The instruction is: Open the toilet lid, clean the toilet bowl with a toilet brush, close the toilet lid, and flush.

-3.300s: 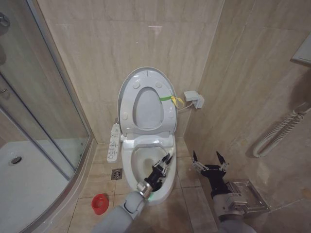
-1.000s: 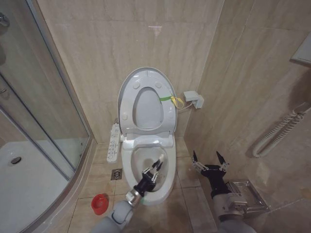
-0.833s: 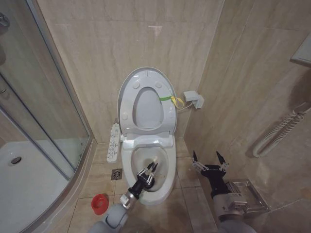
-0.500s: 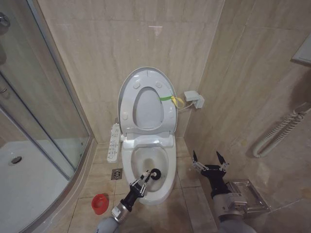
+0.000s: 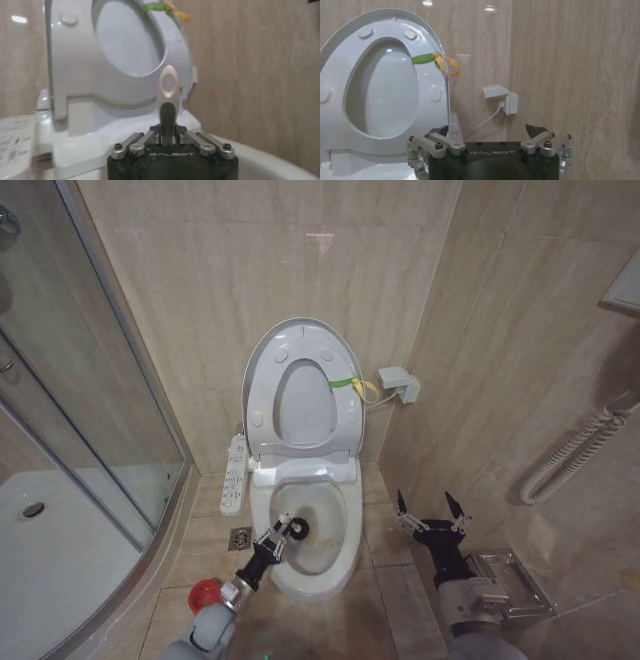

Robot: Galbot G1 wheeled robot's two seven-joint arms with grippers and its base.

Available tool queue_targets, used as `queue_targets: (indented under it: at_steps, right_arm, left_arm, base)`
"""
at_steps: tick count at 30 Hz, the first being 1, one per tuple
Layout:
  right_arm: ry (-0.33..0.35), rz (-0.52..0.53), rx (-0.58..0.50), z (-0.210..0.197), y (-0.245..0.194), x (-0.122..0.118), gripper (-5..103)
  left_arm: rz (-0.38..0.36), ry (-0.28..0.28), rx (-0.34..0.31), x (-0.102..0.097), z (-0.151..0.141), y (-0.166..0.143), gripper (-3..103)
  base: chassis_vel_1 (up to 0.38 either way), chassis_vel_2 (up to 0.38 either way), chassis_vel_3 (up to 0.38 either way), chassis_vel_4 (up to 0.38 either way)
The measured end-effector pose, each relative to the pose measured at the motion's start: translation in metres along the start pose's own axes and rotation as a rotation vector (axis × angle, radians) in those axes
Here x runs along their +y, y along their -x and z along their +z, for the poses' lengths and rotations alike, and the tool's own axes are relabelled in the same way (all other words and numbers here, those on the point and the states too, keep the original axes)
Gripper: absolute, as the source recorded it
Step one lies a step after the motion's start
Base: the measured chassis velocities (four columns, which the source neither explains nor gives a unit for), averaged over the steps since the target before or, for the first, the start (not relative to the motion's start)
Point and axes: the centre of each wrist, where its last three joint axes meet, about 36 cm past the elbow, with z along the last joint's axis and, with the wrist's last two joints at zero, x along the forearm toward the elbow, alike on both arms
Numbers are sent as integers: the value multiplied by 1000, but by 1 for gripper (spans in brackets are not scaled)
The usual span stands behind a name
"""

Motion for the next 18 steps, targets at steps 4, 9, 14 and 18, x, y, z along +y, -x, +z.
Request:
queue_targets:
  at_steps: [4, 9, 14, 18]
  right_arm:
    - [0, 0, 0, 0, 0, 0, 100]
    - [0, 0, 0, 0, 0, 0, 100]
    - [0, 0, 0, 0, 0, 0, 100]
    - [0, 0, 0, 0, 0, 0, 100]
  left_arm:
    - [-12, 0, 11, 5, 7, 3, 17]
    - [-16, -7, 23, 6, 13, 7, 17]
    - [-7, -8, 30, 7, 17, 13, 17]
    - [-6, -11, 29, 6, 20, 22, 17]
  base:
    - [0, 0, 0, 0]
    - [0, 0, 0, 0]
    - [0, 0, 0, 0]
    - [0, 0, 0, 0]
